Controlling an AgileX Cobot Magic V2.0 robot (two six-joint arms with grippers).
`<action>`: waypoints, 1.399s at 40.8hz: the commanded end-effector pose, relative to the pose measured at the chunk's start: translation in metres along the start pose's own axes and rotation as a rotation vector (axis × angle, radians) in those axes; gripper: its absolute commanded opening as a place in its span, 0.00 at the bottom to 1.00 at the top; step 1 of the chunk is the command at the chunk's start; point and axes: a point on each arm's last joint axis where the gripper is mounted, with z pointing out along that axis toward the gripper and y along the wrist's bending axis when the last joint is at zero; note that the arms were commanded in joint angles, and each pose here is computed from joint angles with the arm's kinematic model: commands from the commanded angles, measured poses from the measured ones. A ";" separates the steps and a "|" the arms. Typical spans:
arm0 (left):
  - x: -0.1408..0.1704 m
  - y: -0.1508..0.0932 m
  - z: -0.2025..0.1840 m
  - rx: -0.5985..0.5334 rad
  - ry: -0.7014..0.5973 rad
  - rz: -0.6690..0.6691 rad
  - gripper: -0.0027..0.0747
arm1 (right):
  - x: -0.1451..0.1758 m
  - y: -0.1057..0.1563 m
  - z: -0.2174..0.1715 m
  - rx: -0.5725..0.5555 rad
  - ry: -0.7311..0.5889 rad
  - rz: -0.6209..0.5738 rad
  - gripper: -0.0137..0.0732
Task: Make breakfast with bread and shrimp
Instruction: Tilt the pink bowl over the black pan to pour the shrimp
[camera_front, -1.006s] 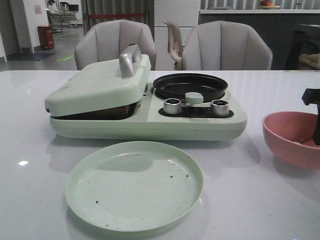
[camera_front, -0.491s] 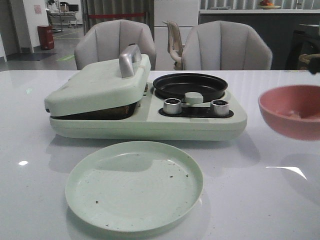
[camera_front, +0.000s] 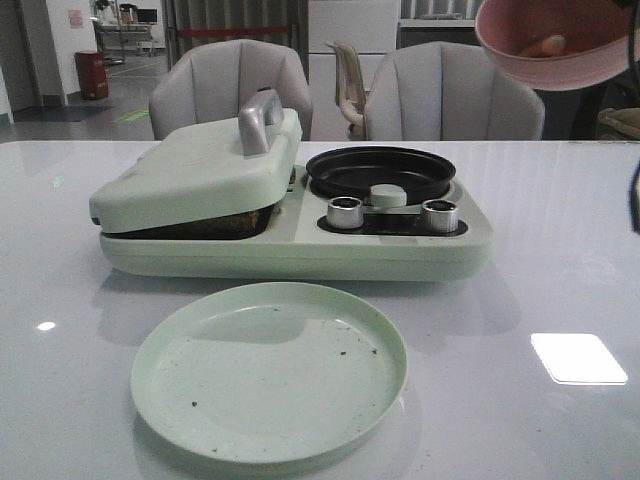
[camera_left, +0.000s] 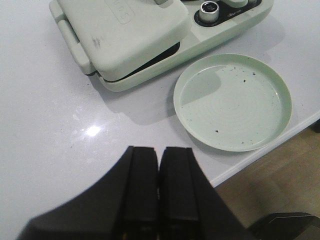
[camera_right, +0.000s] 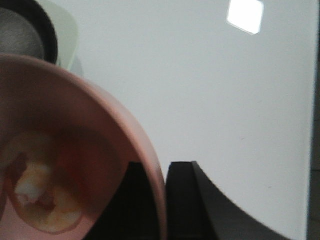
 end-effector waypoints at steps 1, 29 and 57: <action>-0.013 0.001 -0.007 -0.006 -0.099 -0.002 0.18 | -0.020 -0.002 -0.032 0.175 -0.167 -0.027 0.21; -0.010 0.000 -0.005 -0.005 -0.087 -0.002 0.18 | -0.087 0.117 0.000 0.619 -0.346 -0.369 0.21; -0.010 0.002 -0.005 -0.023 -0.085 0.013 0.18 | -0.107 0.135 -0.021 0.868 -0.521 -0.468 0.21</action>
